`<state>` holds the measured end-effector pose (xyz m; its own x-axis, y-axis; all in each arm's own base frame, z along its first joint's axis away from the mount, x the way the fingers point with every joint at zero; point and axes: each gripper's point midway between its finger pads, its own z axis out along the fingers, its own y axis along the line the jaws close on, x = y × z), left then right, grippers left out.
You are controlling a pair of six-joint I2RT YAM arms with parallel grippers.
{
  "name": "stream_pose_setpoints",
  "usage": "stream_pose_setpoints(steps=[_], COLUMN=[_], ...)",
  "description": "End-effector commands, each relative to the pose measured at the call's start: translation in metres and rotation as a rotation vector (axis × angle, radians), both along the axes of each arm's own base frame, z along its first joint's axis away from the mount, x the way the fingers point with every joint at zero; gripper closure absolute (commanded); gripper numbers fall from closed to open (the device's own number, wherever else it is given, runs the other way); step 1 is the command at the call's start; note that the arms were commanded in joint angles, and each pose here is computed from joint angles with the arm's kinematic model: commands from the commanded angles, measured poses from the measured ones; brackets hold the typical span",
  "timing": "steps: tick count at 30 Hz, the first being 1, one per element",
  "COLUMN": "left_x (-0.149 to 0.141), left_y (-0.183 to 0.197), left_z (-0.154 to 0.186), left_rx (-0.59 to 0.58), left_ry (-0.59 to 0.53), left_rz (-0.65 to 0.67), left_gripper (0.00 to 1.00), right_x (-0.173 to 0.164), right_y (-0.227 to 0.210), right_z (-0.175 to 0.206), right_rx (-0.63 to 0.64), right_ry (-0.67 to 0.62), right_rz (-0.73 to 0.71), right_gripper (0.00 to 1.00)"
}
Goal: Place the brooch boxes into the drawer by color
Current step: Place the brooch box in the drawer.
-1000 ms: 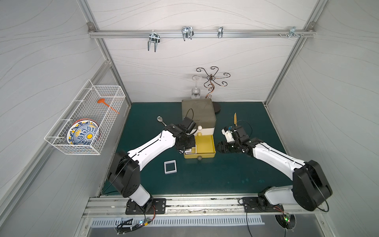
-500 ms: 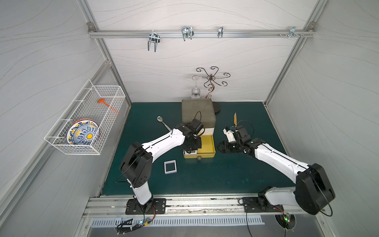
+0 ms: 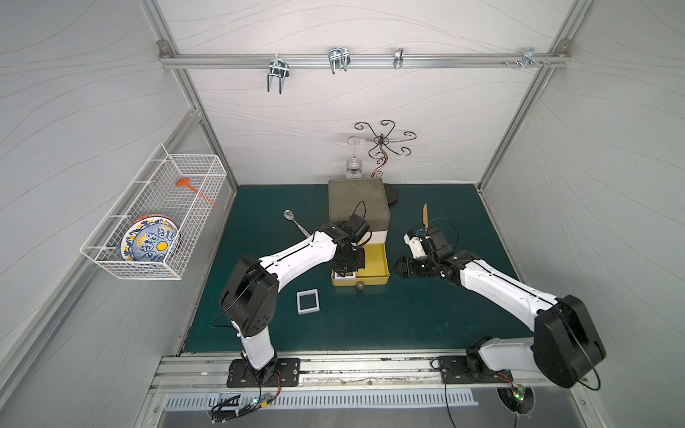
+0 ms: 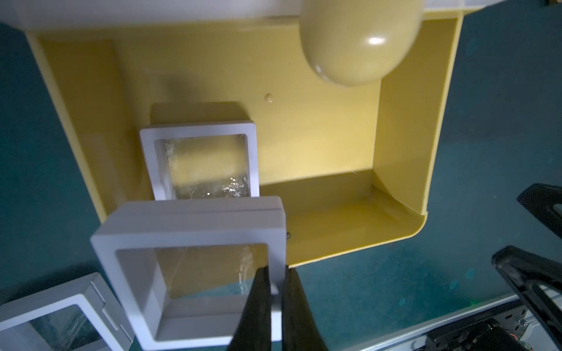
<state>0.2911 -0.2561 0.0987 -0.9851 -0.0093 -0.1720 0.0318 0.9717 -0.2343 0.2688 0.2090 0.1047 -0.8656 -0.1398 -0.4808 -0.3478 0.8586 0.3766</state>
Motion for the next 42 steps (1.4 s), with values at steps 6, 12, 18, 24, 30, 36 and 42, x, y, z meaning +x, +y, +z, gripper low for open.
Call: stream_pose_setpoints(steps=[6,12,18,24,30,36,42], left_x=[0.049,0.048,0.049,0.048,0.039,0.03,0.029], left_y=[-0.01,-0.004,-0.004,-0.005,0.001,0.009,0.011], left_z=[0.043,0.057,0.046,0.033,0.013,0.0,-0.005], left_rx=[-0.067,-0.084,-0.063,-0.05,-0.026,-0.011,0.006], left_ry=[-0.236,-0.299,-0.286,-0.258,-0.217,-0.197,-0.19], left_rz=[0.027,0.038,0.035,0.029,0.032,0.047,0.047], left_gripper=[1.0,1.0,1.0,1.0,1.0,1.0,0.88], right_x=[-0.005,-0.004,-0.004,-0.005,-0.006,-0.01,-0.009], right_y=[-0.006,-0.005,-0.004,-0.005,-0.007,-0.008,-0.007], right_z=[-0.003,-0.004,-0.005,-0.006,-0.008,-0.012,-0.01], right_rx=[-0.011,-0.005,-0.002,-0.006,-0.009,-0.008,-0.001], right_ry=[0.009,0.014,0.019,0.021,0.023,0.031,0.027], right_rz=[-0.009,-0.008,-0.011,-0.011,-0.014,-0.019,-0.022], right_gripper=[0.3,0.29,0.29,0.3,0.29,0.29,0.29])
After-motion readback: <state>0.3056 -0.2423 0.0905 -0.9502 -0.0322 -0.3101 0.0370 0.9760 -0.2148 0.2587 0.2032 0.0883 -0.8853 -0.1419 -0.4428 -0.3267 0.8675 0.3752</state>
